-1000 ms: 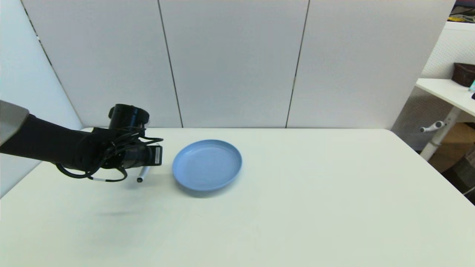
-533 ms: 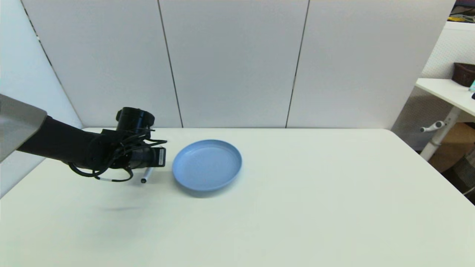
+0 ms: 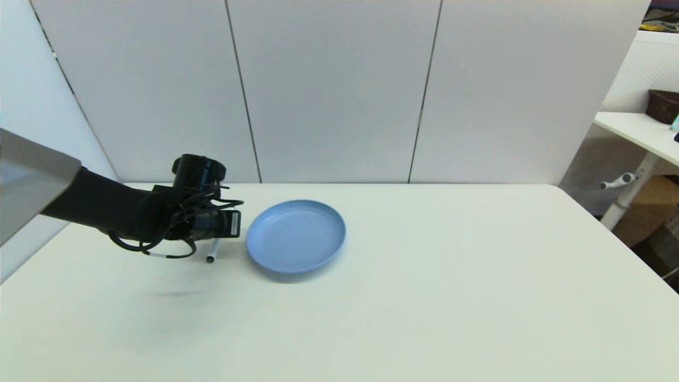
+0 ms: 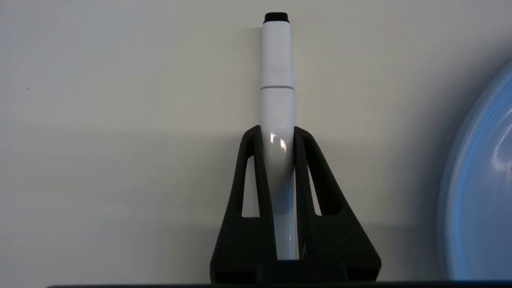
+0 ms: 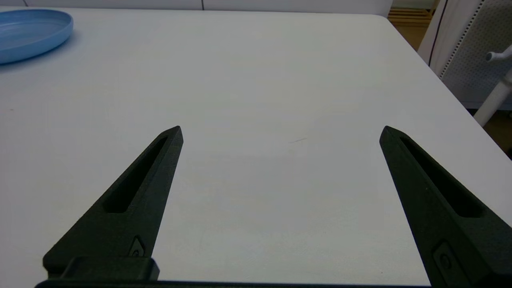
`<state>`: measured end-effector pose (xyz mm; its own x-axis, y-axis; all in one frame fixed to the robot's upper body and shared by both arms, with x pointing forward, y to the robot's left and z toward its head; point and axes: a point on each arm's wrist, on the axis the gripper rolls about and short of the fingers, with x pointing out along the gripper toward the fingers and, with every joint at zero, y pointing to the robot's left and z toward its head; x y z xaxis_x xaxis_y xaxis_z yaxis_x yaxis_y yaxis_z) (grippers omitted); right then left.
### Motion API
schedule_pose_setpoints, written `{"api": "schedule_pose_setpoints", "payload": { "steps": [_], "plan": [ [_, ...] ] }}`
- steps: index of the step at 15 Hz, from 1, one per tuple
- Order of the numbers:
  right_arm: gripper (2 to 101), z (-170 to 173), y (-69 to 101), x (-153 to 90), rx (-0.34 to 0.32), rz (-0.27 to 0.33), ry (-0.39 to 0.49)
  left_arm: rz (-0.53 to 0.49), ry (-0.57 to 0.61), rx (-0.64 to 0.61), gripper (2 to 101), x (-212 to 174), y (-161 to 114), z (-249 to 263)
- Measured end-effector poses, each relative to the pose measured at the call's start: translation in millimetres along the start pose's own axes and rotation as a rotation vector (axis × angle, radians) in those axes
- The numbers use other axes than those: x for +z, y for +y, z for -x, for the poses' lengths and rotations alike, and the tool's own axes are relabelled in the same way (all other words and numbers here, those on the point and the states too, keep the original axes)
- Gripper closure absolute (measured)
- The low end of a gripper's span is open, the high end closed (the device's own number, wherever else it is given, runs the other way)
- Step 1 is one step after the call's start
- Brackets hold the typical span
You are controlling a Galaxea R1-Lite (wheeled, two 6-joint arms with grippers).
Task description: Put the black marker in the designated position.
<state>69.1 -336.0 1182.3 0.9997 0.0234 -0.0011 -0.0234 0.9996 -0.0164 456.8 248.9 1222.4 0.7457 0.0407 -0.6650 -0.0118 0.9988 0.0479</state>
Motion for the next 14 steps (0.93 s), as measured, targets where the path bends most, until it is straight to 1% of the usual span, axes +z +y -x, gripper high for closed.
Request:
{"api": "schedule_pose_setpoints", "payload": {
  "steps": [8, 10, 11, 12, 14],
  "plan": [
    [4.9, 0, 0.0, 0, 0.0, 0.0, 0.0, -0.018, -0.013, -0.003, 91.3, 4, 1, 8],
    [4.9, 0, 0.0, 0, 0.0, 0.0, 0.0, -0.017, -0.018, -0.004, 72.0, 5, 1, 10],
    [4.9, 0, 0.0, 0, 0.0, 0.0, 0.0, -0.017, -0.021, -0.004, 64.1, 5, 1, 10],
    [4.9, 0, 0.0, 0, 0.0, 0.0, 0.0, -0.016, -0.022, -0.004, 56.5, 5, 1, 11],
    [4.9, 0, 0.0, 0, 0.0, 0.0, 0.0, -0.016, -0.026, -0.005, 45.4, 6, 1, 12]
  ]
}}
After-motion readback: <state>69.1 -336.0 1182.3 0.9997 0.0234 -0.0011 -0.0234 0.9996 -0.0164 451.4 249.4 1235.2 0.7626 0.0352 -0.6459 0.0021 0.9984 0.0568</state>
